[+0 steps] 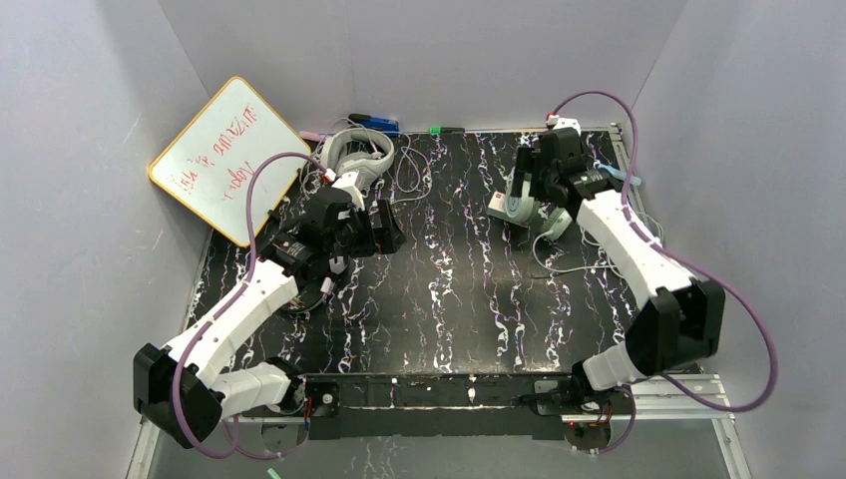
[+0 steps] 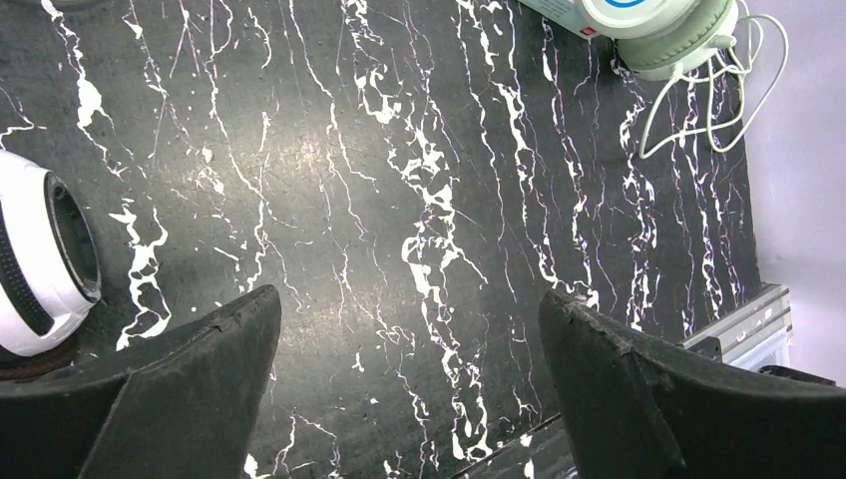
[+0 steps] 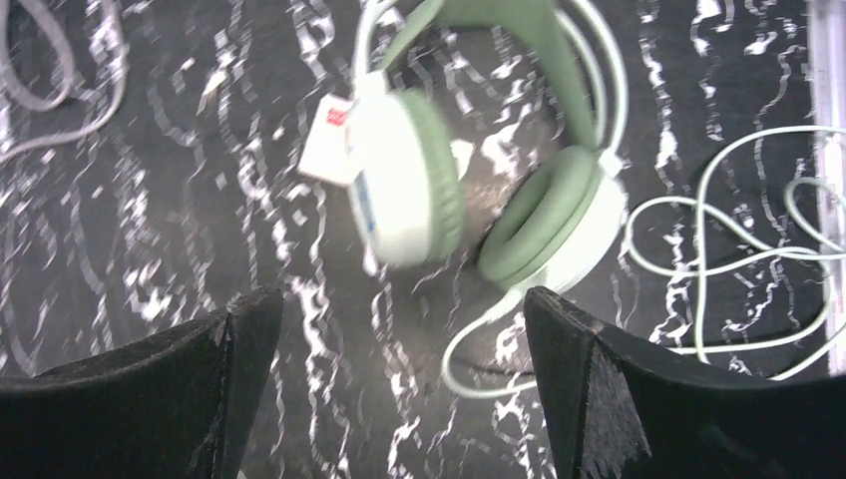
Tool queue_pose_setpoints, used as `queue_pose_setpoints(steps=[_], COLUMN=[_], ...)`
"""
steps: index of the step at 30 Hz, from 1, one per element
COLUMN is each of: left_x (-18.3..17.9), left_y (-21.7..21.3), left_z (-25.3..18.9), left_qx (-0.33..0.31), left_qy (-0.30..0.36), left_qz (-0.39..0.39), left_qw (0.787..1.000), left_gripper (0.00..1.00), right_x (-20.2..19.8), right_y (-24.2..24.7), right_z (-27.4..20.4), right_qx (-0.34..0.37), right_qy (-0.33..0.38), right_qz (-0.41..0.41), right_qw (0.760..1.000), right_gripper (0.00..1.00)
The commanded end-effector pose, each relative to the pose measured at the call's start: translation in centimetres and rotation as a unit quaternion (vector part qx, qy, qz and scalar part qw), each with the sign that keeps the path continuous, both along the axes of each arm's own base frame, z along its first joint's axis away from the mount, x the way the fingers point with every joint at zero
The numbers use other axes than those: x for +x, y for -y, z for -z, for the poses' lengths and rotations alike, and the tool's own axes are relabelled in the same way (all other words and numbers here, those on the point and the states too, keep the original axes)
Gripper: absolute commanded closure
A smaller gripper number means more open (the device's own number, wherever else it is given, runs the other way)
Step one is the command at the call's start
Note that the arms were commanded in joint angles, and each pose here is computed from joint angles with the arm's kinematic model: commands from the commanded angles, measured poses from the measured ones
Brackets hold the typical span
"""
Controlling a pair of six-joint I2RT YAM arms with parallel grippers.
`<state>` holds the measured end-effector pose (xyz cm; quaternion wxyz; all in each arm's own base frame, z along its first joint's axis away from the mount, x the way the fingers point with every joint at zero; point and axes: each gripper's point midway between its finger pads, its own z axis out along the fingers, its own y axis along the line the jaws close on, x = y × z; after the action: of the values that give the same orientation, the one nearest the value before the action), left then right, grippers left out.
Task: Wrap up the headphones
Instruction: Move the headphones to the center of the board, then pick up the headphones from the center of the board.
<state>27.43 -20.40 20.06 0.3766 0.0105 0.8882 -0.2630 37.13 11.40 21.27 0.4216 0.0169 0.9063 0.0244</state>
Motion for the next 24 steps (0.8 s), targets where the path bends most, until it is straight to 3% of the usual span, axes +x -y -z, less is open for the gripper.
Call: queue_pose_setpoints(steps=[1,8,11,15,16,24], left_x=[-0.3,-0.6,-0.8,-1.0,-1.0,-1.0], left_y=[0.2,-0.2,-0.3,-0.6,-0.7,-0.9], left_z=[0.2,0.1,0.3,0.6,0.7,0.5], left_qx=[0.001,0.007,0.009,0.014,0.016,0.021], left_qy=[0.001,0.005,0.002,-0.001,-0.001,0.001], left_qz=[0.009,0.005,0.005,0.005,0.004,0.001], left_qw=[1.0,1.0,1.0,1.0,1.0,1.0], left_gripper=[0.02,0.02,0.02,0.02,0.02,0.02], right_x=[4.4,7.6,7.5,6.6,6.4,4.2], right_y=[1.8,1.2,-0.2,-2.0,-2.2,-0.7], right_z=[-0.7,5.9,7.8,7.5,6.8,-6.1], right_qx=[-0.001,0.006,0.028,0.072,0.08,0.041], right_qy=[0.017,-0.075,-0.11,-0.122,-0.114,0.052], right_qz=[0.03,0.033,0.007,-0.022,-0.027,-0.018], right_qw=[0.999,0.997,0.993,0.99,0.99,0.998], right_gripper=[0.02,0.03,0.23,0.7,0.74,0.71])
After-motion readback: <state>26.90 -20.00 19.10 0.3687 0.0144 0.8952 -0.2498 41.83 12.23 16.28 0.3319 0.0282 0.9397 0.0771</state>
